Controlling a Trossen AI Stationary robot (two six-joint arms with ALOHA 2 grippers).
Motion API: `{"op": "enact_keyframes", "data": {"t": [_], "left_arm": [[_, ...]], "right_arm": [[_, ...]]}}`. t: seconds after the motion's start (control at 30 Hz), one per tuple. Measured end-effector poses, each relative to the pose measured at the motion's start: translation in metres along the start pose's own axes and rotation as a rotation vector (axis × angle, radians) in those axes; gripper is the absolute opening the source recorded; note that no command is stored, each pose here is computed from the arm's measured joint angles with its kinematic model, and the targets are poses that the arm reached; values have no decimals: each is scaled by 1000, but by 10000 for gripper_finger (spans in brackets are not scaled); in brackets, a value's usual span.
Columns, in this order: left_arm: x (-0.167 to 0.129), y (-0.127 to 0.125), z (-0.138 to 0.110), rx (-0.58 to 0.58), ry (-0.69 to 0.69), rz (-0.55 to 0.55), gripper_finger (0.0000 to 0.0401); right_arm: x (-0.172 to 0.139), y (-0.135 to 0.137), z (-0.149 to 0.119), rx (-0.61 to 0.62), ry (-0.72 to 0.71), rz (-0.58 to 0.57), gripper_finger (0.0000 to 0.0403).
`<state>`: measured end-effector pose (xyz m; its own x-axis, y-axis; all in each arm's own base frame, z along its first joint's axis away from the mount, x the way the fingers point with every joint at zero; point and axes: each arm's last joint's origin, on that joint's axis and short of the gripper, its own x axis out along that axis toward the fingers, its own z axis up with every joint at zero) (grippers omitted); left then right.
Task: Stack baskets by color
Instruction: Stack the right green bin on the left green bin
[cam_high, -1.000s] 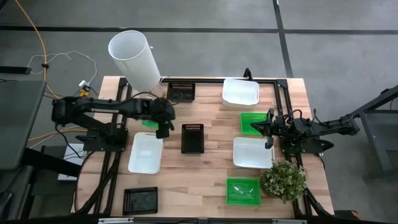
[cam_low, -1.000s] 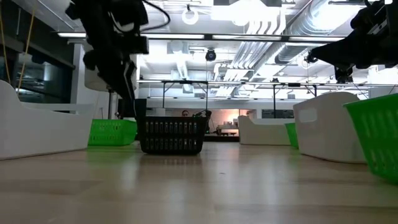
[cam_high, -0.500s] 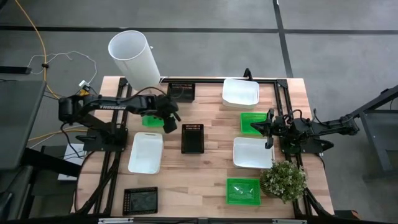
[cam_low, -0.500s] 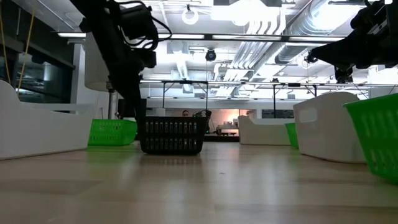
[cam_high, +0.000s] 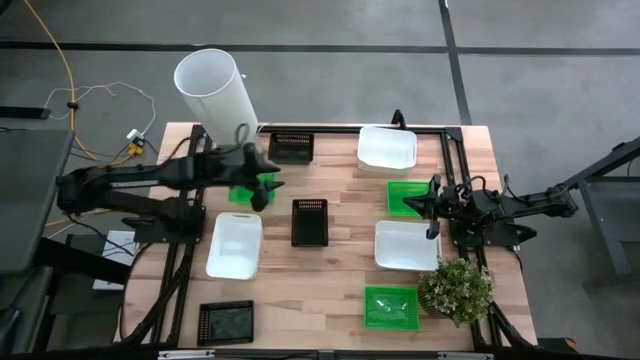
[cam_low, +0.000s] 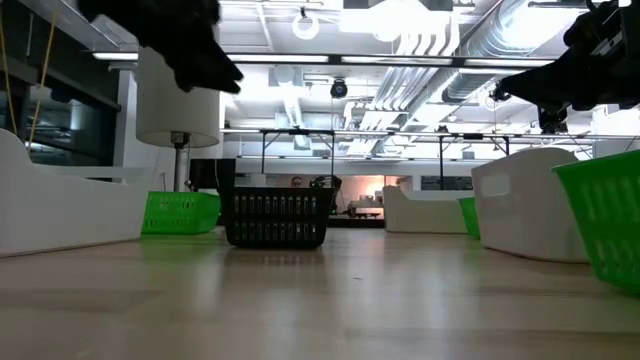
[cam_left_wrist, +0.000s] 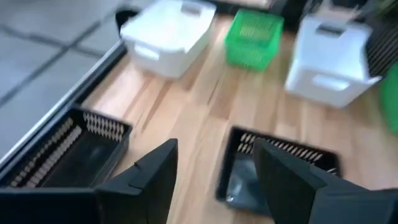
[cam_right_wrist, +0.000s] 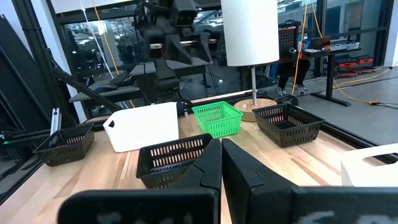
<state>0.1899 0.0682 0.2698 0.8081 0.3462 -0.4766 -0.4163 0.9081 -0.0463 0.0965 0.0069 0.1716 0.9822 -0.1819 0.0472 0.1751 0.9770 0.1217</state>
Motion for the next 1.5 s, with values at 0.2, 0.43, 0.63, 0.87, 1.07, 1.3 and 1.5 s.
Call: {"op": "enact_keyframes", "data": {"t": [0.2,0.43,0.63,0.87,1.07,1.3,1.5], "left_arm": [[-31,-7,-28,27,-272,-95,196],[-52,-11,-54,48,-497,-204,196],[-64,-12,-66,32,-516,-257,196],[-66,-17,-87,29,-512,-374,196],[-58,-17,-115,-13,-557,-376,181],[-64,-14,-125,31,-537,-373,124],[-54,-15,-138,44,-481,-381,28]], "right_arm": [[0,0,0,0,0,0,0],[0,0,0,-36,-1,-7,0],[0,0,3,69,-27,-3,0],[-1,1,12,143,-120,11,0],[-1,1,12,144,-121,11,0],[-1,1,12,142,-118,11,0],[-1,1,12,141,-115,10,0]]}}
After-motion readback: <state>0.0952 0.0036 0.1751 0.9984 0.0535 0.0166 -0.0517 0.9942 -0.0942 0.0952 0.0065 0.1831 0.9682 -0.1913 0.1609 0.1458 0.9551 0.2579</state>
